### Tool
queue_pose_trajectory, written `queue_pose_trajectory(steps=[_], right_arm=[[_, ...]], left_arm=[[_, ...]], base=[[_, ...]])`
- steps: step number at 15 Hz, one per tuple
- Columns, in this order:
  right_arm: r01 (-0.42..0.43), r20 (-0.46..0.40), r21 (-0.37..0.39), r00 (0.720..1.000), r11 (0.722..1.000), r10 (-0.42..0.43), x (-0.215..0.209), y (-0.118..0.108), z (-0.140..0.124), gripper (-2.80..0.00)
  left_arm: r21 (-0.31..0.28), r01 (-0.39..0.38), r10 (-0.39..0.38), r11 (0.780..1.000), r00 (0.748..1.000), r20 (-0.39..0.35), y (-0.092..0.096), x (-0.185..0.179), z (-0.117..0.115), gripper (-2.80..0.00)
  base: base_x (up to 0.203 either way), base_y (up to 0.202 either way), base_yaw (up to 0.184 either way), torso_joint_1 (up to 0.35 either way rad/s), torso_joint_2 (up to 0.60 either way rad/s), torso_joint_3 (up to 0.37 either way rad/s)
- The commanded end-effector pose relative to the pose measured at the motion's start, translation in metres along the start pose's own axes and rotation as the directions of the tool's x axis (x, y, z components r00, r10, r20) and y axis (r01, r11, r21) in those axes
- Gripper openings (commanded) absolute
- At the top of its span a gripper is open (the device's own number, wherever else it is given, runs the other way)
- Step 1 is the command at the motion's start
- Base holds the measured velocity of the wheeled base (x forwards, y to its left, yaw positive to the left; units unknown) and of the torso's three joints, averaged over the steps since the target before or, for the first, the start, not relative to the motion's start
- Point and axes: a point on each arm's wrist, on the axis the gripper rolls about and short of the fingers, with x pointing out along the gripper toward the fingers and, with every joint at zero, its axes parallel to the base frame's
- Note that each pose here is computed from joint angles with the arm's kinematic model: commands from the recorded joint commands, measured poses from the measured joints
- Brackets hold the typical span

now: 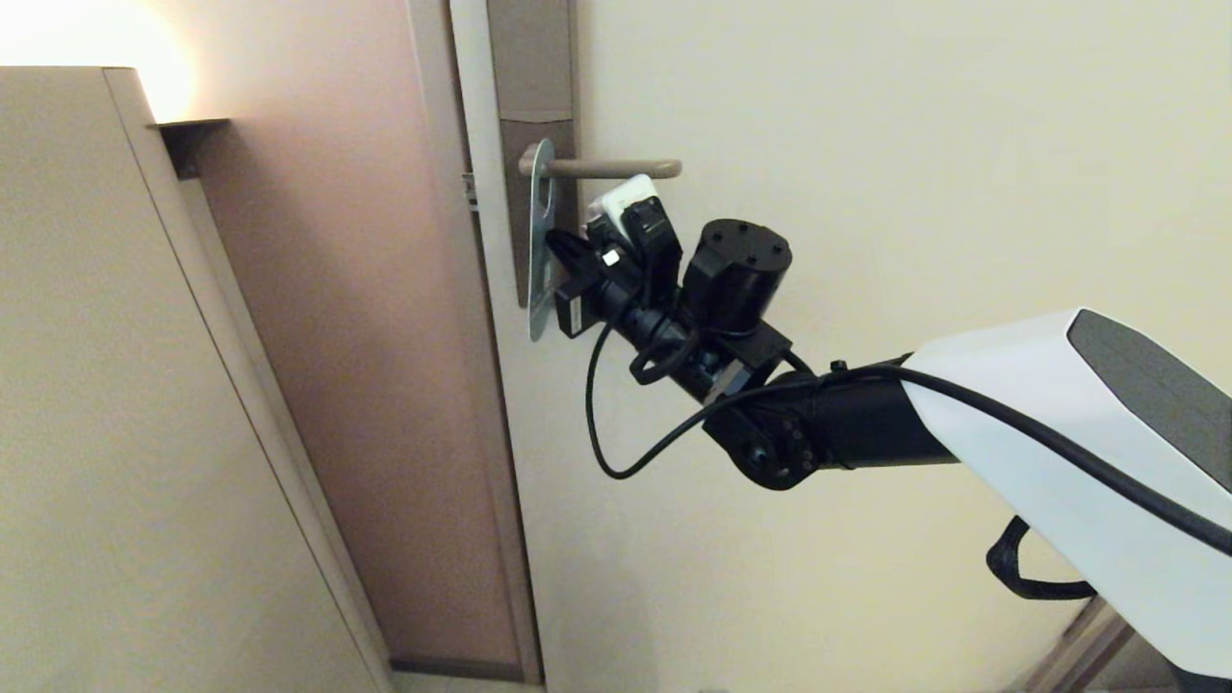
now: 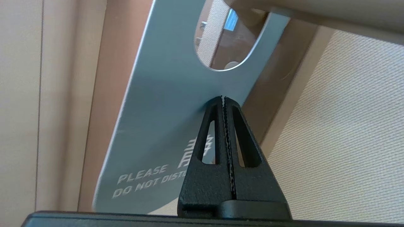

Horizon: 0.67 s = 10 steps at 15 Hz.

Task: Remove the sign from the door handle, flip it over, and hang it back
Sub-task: Hang the sign back with the other side facing out

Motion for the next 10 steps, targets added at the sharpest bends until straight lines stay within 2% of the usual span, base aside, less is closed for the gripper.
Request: queue_pose_trajectory(steps=[1, 6, 10], right_arm=[[-0.004, 0.011, -0.001, 1.000, 1.000, 0.004, -0.001, 0.001, 0.005, -2.80], [-0.083, -0.053, 0.006, 0.995, 0.997, 0.083, -0.016, 0.002, 0.014, -2.80], [-0.096, -0.079, -0.016, 0.992, 0.995, 0.094, -0.024, 0.000, 0.021, -2.80]], left_arm=[[0.000, -0.001, 0.001, 1.000, 1.000, -0.001, 0.000, 0.000, 0.000, -2.80], [0.000, -0.001, 0.001, 1.000, 1.000, -0.002, 0.000, 0.000, 0.000, -2.80], [0.000, -0.001, 0.001, 1.000, 1.000, -0.002, 0.000, 0.000, 0.000, -2.80]], base=[[0.000, 0.000, 0.000, 0.000, 0.00, 0.000], [0.000, 0.000, 0.000, 0.000, 0.00, 0.000], [0.000, 0.000, 0.000, 0.000, 0.00, 0.000]])
